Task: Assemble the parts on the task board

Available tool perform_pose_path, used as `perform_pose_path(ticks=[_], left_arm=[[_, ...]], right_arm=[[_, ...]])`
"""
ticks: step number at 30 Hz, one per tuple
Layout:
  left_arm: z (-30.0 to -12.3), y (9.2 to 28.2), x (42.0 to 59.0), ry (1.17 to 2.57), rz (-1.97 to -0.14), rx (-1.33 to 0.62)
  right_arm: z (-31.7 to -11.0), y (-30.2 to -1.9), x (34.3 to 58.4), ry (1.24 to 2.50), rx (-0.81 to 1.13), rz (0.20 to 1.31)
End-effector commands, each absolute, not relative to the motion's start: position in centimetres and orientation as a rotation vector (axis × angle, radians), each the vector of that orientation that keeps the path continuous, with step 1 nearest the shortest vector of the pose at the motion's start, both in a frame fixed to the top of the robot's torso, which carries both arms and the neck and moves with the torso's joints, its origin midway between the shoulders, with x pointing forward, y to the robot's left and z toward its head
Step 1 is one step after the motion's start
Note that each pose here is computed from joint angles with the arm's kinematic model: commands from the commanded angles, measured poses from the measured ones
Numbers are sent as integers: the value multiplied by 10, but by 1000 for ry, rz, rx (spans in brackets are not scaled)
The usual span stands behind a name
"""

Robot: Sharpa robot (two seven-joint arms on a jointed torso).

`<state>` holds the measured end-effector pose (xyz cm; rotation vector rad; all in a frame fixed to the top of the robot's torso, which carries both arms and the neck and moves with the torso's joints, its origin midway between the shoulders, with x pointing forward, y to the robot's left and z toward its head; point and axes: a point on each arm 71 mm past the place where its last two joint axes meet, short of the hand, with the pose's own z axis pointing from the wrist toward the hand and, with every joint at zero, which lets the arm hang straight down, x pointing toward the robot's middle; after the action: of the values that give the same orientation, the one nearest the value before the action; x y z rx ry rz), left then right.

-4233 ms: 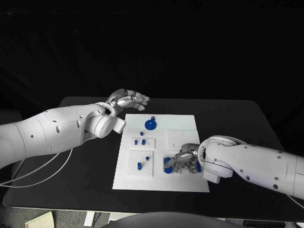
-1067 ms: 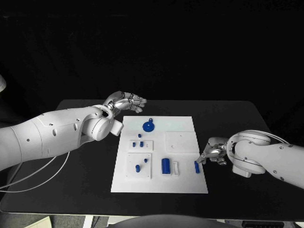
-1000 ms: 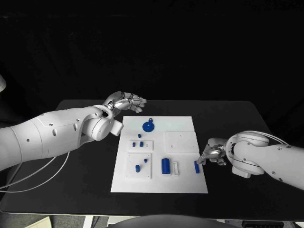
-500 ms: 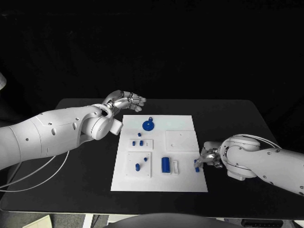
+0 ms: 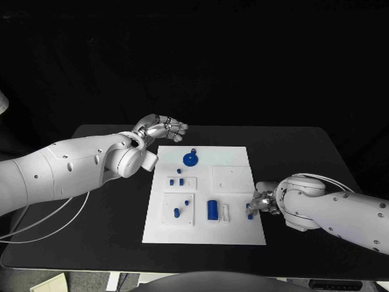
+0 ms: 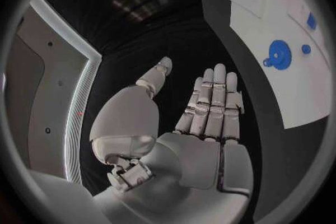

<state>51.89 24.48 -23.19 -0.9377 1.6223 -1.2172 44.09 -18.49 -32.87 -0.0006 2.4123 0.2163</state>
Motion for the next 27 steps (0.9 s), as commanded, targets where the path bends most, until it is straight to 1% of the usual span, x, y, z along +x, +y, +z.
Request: perform_pose_path(ticks=[1,5,10,17,23,27], left_arm=[[-231,243,519,1622,-1235,-931],[-231,243,519,1624,-1237,-931],[-231,242,519,1624,-1237,-931],[-231,242,519,1624,-1237,-931],[-231,242,518,1625,-1237,-931],[-231,243,518,1624,-1235,-932]], right_arm=[[-333,-183,442,2365,-108,167],[-335,-178,444,2314,-174,135],[-336,-170,444,2286,-231,124],[-338,-161,440,2305,-265,134],[-343,-160,438,2320,-312,100],[-345,-160,436,2330,-318,103]])
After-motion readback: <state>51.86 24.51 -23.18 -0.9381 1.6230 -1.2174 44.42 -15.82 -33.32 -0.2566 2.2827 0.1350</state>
